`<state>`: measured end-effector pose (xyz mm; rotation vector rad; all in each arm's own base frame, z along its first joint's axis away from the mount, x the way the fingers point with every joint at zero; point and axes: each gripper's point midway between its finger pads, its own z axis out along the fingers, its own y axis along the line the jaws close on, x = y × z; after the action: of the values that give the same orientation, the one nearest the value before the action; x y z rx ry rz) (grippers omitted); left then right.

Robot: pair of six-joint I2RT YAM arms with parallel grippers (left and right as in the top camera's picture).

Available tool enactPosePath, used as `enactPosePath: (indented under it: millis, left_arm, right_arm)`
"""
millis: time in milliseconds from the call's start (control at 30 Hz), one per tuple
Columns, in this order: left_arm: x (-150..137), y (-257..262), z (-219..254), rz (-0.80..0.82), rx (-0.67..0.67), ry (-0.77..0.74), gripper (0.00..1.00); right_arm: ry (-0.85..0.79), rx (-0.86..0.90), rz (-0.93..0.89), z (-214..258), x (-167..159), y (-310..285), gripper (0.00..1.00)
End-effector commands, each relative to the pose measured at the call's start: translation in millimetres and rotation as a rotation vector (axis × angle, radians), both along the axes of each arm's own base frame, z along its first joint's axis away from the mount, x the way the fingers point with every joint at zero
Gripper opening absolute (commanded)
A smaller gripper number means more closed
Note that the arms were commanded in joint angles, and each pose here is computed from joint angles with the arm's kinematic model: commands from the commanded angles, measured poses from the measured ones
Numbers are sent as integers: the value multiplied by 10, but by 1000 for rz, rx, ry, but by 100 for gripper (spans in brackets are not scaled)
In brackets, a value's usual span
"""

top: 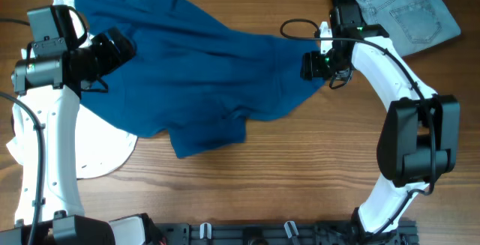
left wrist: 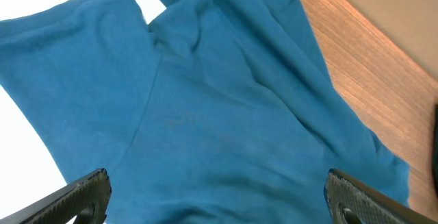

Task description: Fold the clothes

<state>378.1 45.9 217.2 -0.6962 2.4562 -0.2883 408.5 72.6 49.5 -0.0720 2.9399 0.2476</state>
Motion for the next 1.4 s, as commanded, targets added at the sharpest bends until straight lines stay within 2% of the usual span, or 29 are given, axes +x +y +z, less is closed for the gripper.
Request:
enactPosePath:
  millis: [0, 167, 267, 400, 433, 533, 633, 667, 733, 833, 867, 967, 1067, 1133, 1233, 1300, 1333, 1367]
  left_arm:
    - [-5, 63, -53, 0, 38, 17, 100]
    - [-28, 175, -126, 36, 88, 52, 100]
    - [-26, 208, -190, 45, 100, 74, 100]
    - [-27, 207, -282, 44, 94, 105, 100]
    - [-27, 207, -292, 43, 93, 108, 100]
    - [-26, 208, -300, 43, 93, 111, 100]
    - [-29, 206, -303, 43, 93, 112, 100]
    - [-29, 206, -303, 43, 92, 112, 100]
    - [-29, 206, -303, 43, 92, 112, 100]
    - [-29, 204, -303, 43, 92, 112, 100]
    - [-37, 203, -307, 43, 92, 116, 100]
    - [-43, 201, -311, 42, 90, 119, 100]
    - [-41, 196, -310, 44, 88, 118, 100]
    - [-38, 179, -309, 38, 79, 116, 100]
    - [-31, 136, -308, 27, 74, 115, 100]
    - [-23, 83, -310, 12, 76, 115, 100]
    - [-24, 74, -312, 9, 81, 117, 100]
    - [-35, 100, -317, 16, 98, 123, 100]
  right_arm:
    - [-14, -13, -37, -20, 74, -22, 72]
    - [-51, -40, -72, -234, 259, -67, 73]
    - [-94, -65, -96, -285, 394, -114, 80]
    - [-82, -81, -100, -451, 421, -139, 79]
    - [-75, -82, -99, -481, 412, -140, 73]
    - [-60, -84, -100, -588, 409, -139, 47]
    - [-50, -82, -99, -674, 409, -134, 10]
    - [-62, -80, -101, -669, 440, -134, 4]
    - [-108, -73, -107, -626, 557, -139, 4]
    - [-262, -45, -139, -267, 1019, -217, 4]
    - [-351, -35, -152, 49, 1288, -287, 4]
    - [-540, -38, -150, 770, 1747, -462, 4]
    - [-697, -49, -177, 1382, 2026, -712, 4]
    - [-769, -55, -192, 1565, 2130, -854, 4]
    - [-809, -78, -201, 1534, 2232, -1081, 4]
    - [-784, 6, -154, 1453, 2216, -991, 5]
    - [-772, 42, -128, 1435, 2194, -914, 18]
    - [-753, 98, -64, 1421, 2143, -759, 40]
